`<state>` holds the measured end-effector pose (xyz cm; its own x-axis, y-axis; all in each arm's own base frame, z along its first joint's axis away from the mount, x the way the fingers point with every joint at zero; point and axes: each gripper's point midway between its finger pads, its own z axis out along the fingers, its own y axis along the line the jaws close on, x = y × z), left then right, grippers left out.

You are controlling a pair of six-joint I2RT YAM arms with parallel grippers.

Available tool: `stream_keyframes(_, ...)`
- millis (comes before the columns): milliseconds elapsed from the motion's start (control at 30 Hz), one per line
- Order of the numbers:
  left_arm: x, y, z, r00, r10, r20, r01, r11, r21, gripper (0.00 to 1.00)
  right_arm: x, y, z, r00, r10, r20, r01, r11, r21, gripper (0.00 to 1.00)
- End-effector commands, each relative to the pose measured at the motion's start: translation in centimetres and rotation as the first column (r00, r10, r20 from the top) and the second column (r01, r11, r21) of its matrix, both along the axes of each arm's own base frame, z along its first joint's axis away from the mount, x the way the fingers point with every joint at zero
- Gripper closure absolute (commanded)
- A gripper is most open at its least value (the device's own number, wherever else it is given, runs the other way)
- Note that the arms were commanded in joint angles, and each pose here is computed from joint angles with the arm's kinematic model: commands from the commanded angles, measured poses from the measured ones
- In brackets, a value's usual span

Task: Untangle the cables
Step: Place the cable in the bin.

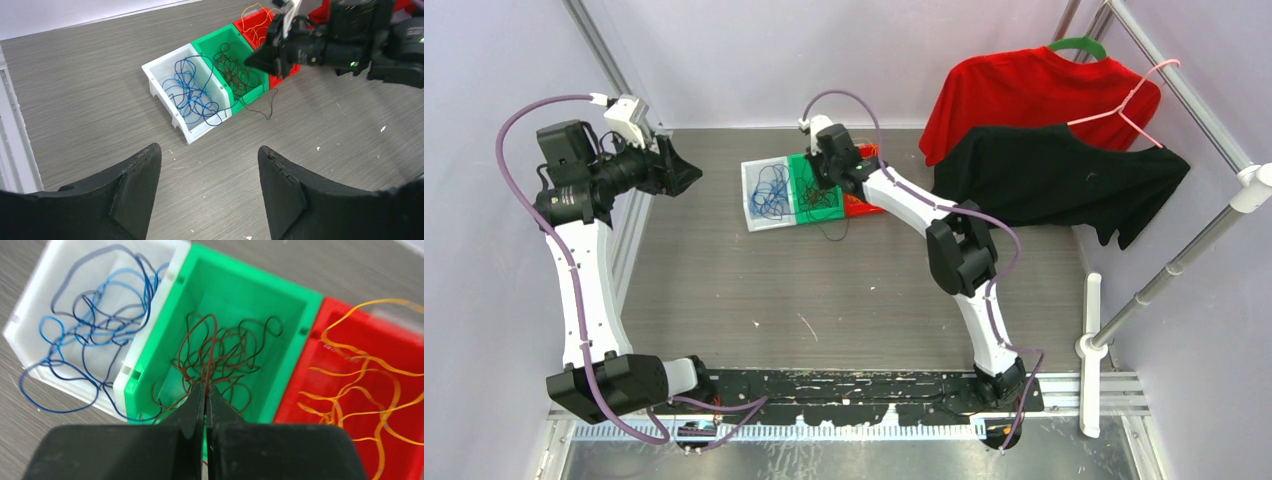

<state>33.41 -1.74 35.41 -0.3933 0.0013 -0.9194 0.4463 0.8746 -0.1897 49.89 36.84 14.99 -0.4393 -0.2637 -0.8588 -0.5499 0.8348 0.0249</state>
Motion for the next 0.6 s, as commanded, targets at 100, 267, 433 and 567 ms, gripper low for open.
stream_keyframes(100,0.2,-0.1,1.6,0.998,-0.014,0.062,0.015,1.000,-0.012,0.30,1.0,0.7,-0.4,0.999,-0.037,-0.026,0.036,0.999,-0.033,0.99)
stream_keyframes(267,0.2,-0.1,1.6,0.998,-0.013,0.060,0.014,1.000,-0.021,0.30,2.4,1.1,-1.1,0.998,-0.053,-0.019,0.052,0.997,-0.064,0.90)
stream_keyframes(433,0.2,0.1,1.5,0.998,-0.008,0.056,0.009,1.000,-0.022,0.30,2.6,1.7,1.8,0.998,-0.056,0.025,0.056,0.998,0.009,0.52)
stream_keyframes(567,0.3,0.2,1.5,0.998,-0.007,0.056,0.008,1.000,-0.020,0.30,1.3,1.5,6.1,0.996,-0.029,0.081,0.023,0.997,0.074,0.43)
